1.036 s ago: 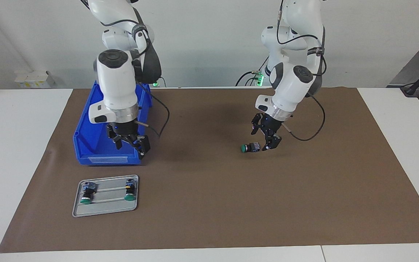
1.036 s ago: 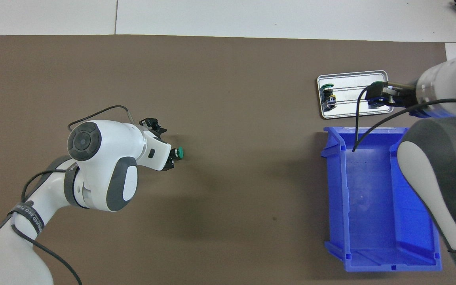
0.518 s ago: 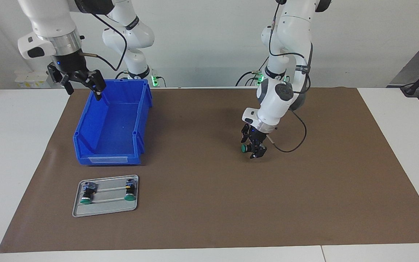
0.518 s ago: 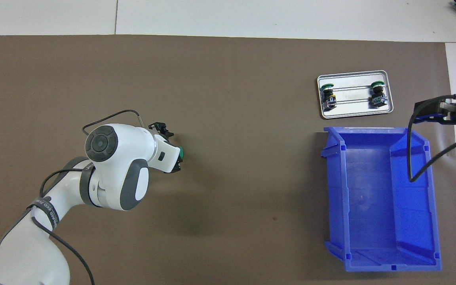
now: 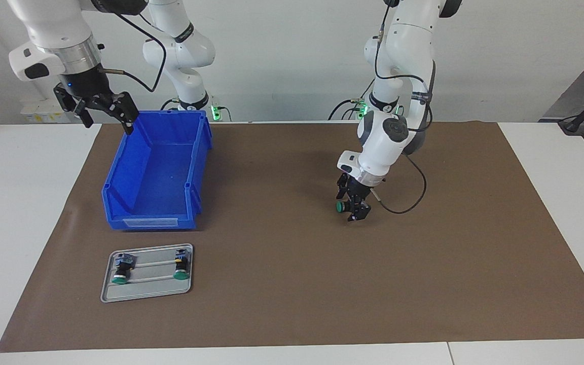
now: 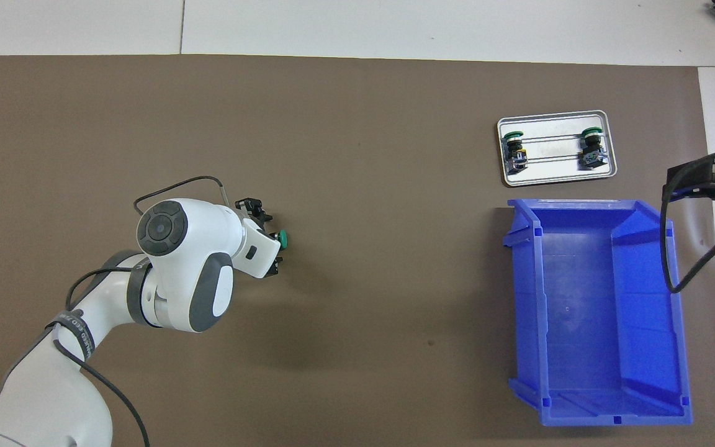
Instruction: Place and press button with both arms
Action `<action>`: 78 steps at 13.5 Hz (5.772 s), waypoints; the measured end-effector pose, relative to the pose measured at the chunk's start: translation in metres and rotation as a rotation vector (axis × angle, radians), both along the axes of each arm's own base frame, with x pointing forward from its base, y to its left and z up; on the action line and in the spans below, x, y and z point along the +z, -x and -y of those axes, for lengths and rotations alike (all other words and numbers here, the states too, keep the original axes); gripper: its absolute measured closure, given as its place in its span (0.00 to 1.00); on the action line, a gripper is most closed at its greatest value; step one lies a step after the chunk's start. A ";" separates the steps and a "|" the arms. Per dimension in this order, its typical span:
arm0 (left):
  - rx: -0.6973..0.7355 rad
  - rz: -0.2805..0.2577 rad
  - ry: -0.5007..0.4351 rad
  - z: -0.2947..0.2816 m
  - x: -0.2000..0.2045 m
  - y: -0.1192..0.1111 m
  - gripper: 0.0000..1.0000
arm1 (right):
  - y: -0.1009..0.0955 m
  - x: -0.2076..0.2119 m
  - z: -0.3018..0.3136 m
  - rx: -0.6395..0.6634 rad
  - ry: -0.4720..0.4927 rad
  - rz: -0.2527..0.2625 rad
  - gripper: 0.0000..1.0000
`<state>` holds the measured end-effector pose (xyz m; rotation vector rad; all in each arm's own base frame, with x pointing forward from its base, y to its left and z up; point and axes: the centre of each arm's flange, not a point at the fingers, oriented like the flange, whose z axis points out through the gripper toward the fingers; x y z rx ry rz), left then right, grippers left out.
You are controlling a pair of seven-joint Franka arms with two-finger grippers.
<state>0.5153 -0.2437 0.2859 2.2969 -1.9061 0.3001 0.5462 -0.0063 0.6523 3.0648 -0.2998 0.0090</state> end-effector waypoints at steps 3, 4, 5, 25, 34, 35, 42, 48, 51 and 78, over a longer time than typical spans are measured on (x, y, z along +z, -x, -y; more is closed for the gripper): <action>-0.008 0.007 -0.001 0.000 -0.001 0.001 0.16 | 0.000 -0.003 0.009 0.026 0.000 -0.010 0.00; -0.009 0.012 0.001 0.000 0.000 0.000 0.27 | 0.000 -0.003 0.010 0.045 0.001 -0.004 0.00; -0.009 0.017 0.002 0.000 0.002 0.000 0.33 | -0.001 -0.003 0.010 0.052 0.001 0.002 0.00; 0.253 -0.050 0.451 -0.024 0.010 -0.019 0.67 | 0.000 -0.017 0.013 0.016 0.002 0.046 0.00; 0.271 -0.096 0.860 -0.084 0.034 -0.035 0.67 | 0.000 -0.019 0.011 0.018 0.002 0.039 0.00; 0.250 -0.085 0.869 -0.084 0.032 -0.032 0.67 | 0.000 -0.019 0.010 0.020 0.002 0.039 0.00; 0.132 -0.021 1.082 -0.100 0.000 0.006 0.67 | -0.001 -0.020 0.006 0.027 0.002 0.048 0.00; 0.053 -0.011 1.181 -0.114 -0.032 0.038 0.67 | 0.000 -0.025 0.006 0.027 0.002 0.037 0.00; 0.042 -0.010 1.267 -0.128 -0.060 0.044 0.67 | 0.002 -0.026 0.006 0.027 0.002 0.033 0.00; -0.063 0.049 1.336 -0.116 -0.112 0.066 0.50 | 0.006 -0.030 0.006 0.027 0.001 0.024 0.00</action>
